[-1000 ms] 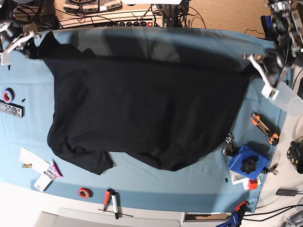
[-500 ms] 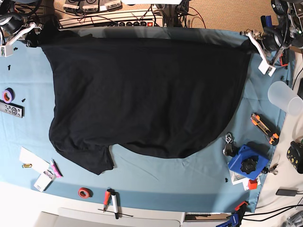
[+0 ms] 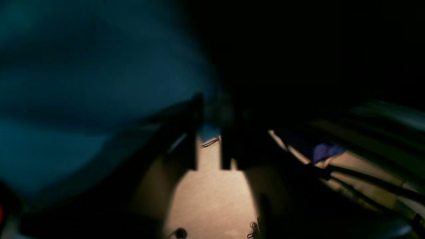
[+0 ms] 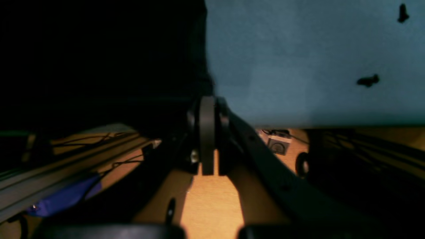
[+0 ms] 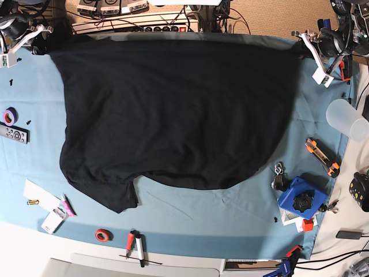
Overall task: Layout the t-shirt on the table in an organized manner, then fold the t-shirt properly
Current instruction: 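Lay the shirt flat and release it from both grippers, then move the left gripper down to the shirt's side edge and grasp it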
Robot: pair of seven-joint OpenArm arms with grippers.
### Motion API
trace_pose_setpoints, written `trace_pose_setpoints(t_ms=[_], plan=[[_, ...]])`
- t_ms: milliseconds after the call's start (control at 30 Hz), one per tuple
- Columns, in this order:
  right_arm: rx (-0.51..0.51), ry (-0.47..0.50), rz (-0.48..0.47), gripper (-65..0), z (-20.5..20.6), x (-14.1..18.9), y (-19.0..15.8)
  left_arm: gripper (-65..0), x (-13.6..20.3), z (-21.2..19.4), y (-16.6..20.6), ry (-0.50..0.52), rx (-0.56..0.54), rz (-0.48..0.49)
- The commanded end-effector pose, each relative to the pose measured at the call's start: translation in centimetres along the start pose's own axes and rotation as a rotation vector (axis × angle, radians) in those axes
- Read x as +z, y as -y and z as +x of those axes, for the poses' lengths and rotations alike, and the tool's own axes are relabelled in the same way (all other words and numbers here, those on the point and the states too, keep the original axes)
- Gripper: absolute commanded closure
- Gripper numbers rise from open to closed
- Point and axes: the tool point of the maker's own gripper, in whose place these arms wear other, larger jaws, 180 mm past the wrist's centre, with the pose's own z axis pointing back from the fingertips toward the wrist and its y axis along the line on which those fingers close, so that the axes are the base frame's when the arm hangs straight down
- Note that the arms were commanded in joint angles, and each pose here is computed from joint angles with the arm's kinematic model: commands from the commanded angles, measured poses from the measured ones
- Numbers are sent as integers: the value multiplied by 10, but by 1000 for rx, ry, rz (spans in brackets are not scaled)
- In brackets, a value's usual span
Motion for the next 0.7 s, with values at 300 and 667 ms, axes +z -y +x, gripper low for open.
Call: trace_pose_setpoints(t_ms=[300, 667], plan=[[-3, 4, 12, -232, 1, 11, 1, -235, 9, 15, 6, 52, -31, -16], [-8, 218, 62, -232, 60, 8, -7, -235, 40, 137, 16, 472, -213, 29]])
